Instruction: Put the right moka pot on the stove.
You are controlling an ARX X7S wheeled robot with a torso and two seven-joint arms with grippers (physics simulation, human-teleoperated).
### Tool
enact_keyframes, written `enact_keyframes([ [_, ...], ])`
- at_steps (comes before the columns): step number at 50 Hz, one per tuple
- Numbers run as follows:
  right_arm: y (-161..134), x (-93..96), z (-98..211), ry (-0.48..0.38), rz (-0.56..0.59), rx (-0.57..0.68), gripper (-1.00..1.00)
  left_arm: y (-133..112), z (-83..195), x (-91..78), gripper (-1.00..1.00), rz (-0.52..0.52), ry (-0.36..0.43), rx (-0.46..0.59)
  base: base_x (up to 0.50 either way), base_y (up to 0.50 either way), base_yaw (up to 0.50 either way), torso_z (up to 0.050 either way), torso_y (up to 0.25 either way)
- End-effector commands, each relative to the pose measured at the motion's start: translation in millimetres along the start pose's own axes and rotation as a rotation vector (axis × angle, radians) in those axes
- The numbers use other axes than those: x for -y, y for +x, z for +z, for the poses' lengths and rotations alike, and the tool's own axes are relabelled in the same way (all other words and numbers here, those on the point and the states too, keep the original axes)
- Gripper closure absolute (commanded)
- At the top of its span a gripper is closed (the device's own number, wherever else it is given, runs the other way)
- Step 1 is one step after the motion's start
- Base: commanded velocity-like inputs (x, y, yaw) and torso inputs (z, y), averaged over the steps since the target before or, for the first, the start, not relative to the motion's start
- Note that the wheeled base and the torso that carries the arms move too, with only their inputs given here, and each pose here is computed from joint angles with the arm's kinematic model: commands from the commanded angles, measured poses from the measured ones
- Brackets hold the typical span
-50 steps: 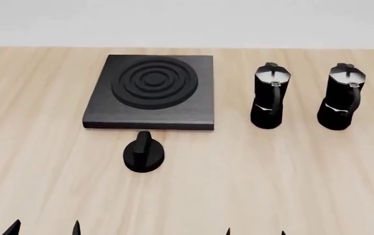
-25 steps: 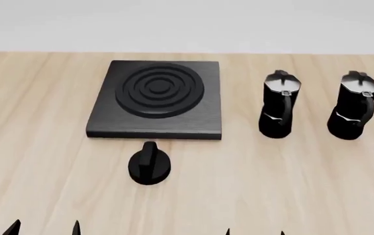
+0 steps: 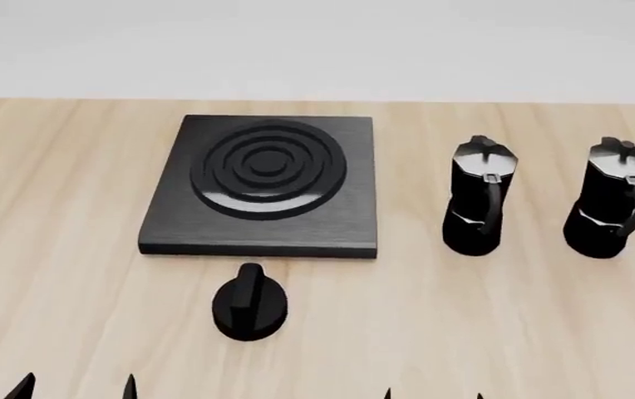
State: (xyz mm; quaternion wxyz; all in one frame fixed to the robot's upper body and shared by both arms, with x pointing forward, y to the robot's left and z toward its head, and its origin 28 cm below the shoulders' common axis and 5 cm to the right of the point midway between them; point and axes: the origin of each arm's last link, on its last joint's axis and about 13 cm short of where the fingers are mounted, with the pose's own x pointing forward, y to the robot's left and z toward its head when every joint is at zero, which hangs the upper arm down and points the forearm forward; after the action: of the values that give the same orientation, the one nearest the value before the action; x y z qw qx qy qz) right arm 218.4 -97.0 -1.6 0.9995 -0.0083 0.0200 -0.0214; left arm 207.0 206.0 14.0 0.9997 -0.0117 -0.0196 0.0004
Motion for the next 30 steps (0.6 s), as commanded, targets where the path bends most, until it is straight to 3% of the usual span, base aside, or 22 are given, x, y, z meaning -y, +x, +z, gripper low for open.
enact_keyframes([
  [1,0.4,0.1,0.0,0.002,0.000,-0.002,-1.00,-0.2,-0.1,-0.1,-1.00,-0.001,0.000,0.001,0.15,0.00,0.00,0.000,0.000],
  [30,0.5,1.1,-2.7,0.010,-0.003,-0.006,-1.00,0.3,0.3,0.0,-1.00,0.000,0.001,0.001,0.15,0.00,0.00,0.000,0.001],
])
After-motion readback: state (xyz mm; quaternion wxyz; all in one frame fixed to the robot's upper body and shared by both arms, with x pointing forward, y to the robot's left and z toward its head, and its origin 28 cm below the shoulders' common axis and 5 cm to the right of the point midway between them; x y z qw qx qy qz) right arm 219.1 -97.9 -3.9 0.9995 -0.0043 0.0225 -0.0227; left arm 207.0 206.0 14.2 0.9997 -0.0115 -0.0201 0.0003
